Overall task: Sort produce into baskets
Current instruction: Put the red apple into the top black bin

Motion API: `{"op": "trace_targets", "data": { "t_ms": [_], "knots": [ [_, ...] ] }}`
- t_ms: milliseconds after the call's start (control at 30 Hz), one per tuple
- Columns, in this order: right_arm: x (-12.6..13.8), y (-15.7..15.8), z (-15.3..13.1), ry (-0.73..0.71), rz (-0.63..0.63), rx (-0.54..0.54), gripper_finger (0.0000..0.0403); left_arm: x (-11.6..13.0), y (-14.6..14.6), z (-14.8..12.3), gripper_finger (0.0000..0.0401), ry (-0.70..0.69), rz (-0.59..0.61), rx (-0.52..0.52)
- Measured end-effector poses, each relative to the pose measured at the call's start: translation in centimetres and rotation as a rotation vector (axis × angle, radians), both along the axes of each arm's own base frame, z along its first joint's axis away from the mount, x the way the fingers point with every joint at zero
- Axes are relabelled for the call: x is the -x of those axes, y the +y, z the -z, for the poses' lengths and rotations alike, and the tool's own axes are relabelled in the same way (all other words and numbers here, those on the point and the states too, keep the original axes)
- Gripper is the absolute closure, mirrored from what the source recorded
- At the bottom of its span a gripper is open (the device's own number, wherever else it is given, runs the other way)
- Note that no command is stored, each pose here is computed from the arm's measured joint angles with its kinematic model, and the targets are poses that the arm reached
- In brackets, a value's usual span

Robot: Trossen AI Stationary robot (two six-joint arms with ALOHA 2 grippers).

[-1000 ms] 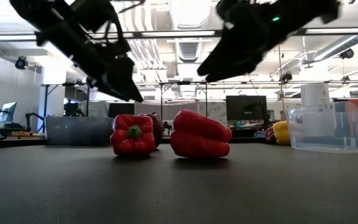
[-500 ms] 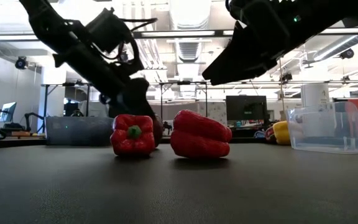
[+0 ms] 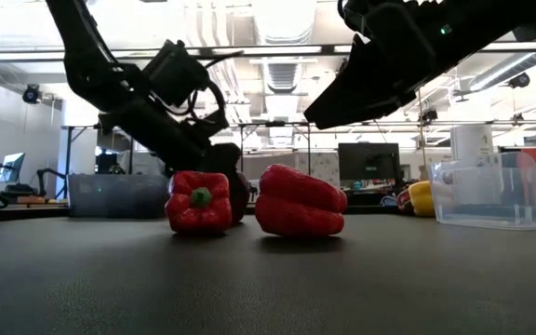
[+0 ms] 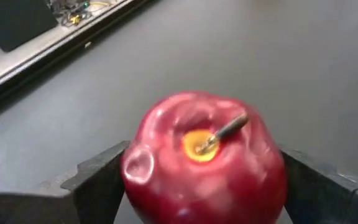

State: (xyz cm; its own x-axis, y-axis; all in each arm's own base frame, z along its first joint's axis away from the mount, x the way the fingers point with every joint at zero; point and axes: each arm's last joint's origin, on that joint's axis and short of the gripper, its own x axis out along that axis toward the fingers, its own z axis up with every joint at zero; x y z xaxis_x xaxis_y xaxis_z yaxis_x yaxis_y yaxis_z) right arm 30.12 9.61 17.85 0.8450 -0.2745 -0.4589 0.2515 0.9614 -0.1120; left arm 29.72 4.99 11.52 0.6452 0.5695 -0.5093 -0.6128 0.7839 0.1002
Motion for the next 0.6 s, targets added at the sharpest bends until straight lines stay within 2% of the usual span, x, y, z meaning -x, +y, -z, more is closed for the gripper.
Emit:
{"op": "trace_targets", "data": {
  "t_ms": [167,300,467,600],
  "knots": [
    [0.0,0.0,0.0,0.003,0.0,0.001,0.0026,0.0,0.0,-0.1,0.01,-0.011,-0.014,0.012],
    [0.1,0.0,0.1,0.018,0.0,0.007,0.0026,0.8,0.3,-2.1,0.0111,0.049,-0.01,-0.02],
    [0.2,-0.1,0.2,0.03,0.0,0.011,0.0026,3.8,2.2,-7.0,0.0111,0.172,-0.177,-0.116],
    [0.2,-0.1,0.3,0.039,-0.007,0.026,0.0026,7.4,4.3,-11.0,0.0111,0.233,-0.355,-0.17]
  ]
}}
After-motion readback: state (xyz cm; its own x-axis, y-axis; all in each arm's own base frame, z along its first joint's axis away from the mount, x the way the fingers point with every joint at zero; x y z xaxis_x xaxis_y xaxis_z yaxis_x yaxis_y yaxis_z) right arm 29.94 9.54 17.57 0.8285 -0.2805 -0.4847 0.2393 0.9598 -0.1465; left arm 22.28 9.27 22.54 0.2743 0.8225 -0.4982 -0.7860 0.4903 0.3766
